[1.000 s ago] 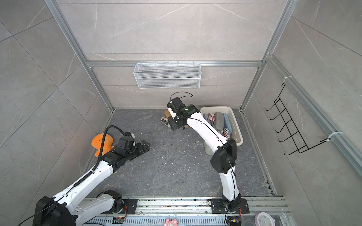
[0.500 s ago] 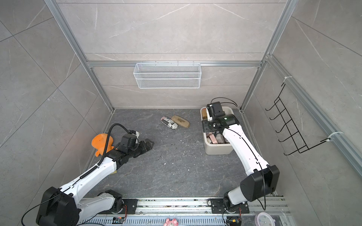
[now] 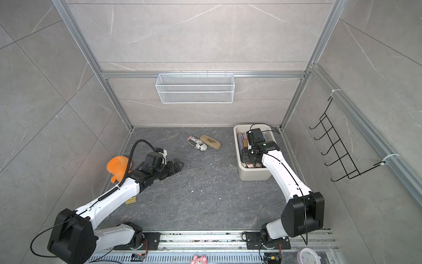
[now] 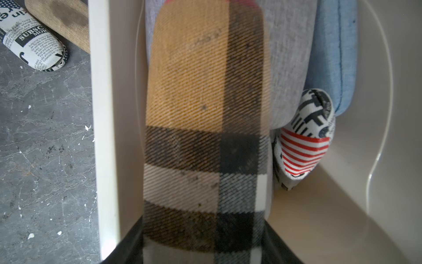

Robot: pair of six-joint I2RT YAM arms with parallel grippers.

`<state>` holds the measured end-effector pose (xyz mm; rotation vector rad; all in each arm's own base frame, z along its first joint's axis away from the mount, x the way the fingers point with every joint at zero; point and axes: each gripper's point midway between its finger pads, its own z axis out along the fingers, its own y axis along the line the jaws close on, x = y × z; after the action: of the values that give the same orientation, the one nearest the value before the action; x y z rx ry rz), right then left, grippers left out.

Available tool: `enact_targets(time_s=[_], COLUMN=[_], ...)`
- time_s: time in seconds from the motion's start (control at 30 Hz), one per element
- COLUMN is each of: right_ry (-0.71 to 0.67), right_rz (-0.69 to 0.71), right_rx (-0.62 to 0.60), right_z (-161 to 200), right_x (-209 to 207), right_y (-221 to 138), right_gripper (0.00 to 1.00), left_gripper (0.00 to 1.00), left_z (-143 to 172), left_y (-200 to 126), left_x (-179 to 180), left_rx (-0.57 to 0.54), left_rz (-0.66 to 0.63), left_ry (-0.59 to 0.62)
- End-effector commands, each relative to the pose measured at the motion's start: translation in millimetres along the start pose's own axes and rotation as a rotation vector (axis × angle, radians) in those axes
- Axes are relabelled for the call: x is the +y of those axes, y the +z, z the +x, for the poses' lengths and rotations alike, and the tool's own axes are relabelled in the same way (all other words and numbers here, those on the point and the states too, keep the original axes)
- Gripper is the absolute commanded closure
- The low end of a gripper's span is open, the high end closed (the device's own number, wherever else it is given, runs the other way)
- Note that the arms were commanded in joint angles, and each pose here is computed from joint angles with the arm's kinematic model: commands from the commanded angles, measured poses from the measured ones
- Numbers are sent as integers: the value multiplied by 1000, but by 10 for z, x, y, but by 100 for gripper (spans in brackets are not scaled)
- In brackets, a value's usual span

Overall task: Put the glasses cases into the storage boxes
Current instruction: Place the glasses case in the storage box.

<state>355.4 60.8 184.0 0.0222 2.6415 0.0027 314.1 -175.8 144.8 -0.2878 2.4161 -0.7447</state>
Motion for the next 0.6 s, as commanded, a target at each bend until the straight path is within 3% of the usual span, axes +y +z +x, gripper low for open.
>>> enact_targets(time_s=[0.0,0.23,0.37,0.57], right_ry=[16,53,85,-6], right_rz=[7,103,122,112], right_rx=[-5,-48,-90,-17], right_z=[-7,-129,-383,-581], right_x=[-4,-239,-442,-531], right_y=[16,-63,-130,39], right_gripper=[36,38,38,36], left_gripper=[8,8,8,8], left_z=[-90,-79,-86,-185], left_y=[-28,-5,15,-33], left_x=[-164,-163,-203,-286], left_rx=[-12,-7,4,3], left_rz=[48,46,58,51], left_ry=[42,42,46,78])
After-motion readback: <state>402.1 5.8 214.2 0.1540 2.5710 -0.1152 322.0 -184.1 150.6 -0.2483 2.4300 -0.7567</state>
